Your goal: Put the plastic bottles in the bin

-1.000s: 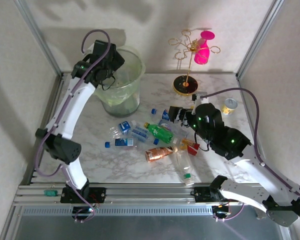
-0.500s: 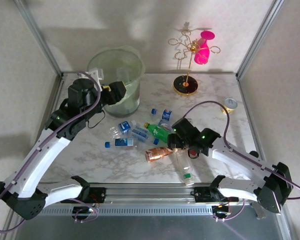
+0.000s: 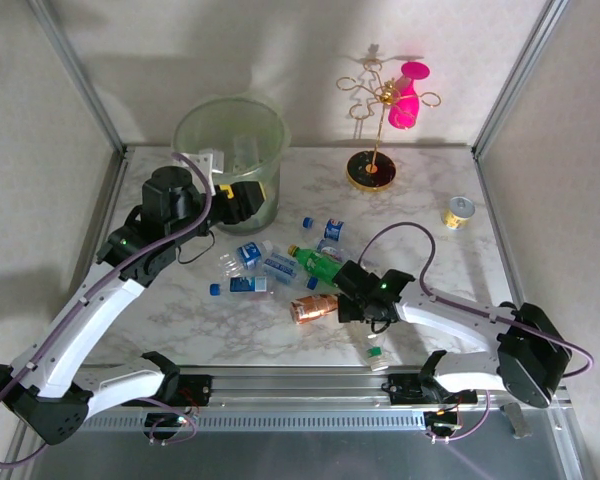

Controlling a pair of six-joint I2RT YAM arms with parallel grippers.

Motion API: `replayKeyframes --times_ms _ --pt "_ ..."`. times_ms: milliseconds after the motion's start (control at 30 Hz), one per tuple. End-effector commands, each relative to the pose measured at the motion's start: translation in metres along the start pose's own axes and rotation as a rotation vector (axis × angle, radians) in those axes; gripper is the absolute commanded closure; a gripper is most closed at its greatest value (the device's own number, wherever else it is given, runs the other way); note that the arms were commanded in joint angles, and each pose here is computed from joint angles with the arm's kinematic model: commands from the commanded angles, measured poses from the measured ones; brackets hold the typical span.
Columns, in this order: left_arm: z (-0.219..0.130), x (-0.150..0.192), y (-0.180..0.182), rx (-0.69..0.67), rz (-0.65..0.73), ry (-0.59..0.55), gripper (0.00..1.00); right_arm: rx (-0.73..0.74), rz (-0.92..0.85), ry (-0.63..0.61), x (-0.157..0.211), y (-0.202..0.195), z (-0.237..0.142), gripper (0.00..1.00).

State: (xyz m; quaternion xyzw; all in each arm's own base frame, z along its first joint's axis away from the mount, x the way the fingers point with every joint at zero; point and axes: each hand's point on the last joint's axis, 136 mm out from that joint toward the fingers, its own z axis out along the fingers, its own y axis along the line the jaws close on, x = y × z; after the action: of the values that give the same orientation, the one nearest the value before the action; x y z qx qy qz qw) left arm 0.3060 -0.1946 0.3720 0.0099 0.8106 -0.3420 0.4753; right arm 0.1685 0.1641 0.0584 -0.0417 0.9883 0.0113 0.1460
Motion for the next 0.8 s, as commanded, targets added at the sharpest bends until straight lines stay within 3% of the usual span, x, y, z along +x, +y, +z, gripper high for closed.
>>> replayKeyframes --times_ms 0,267,400,533,767 --pt "0.003 0.0 -0.01 0.057 0.029 -0.004 0.29 0.032 0.016 -0.002 0.005 -0.003 0.007 0.22" --pt "0.006 0.006 -0.008 0.06 0.03 0.018 0.29 0.075 0.006 -0.005 0.008 -0.009 0.022 0.31" --pt "0.007 0.007 -0.008 0.062 0.03 0.023 0.29 0.089 0.003 -0.019 0.004 -0.009 0.022 0.4" --pt "0.007 0.011 -0.009 0.073 0.03 0.035 0.27 0.064 0.008 -0.066 -0.008 -0.005 0.008 0.5" --pt "0.006 0.013 -0.022 0.131 0.03 0.044 0.27 -0.033 0.036 -0.193 -0.042 0.008 -0.043 0.51"
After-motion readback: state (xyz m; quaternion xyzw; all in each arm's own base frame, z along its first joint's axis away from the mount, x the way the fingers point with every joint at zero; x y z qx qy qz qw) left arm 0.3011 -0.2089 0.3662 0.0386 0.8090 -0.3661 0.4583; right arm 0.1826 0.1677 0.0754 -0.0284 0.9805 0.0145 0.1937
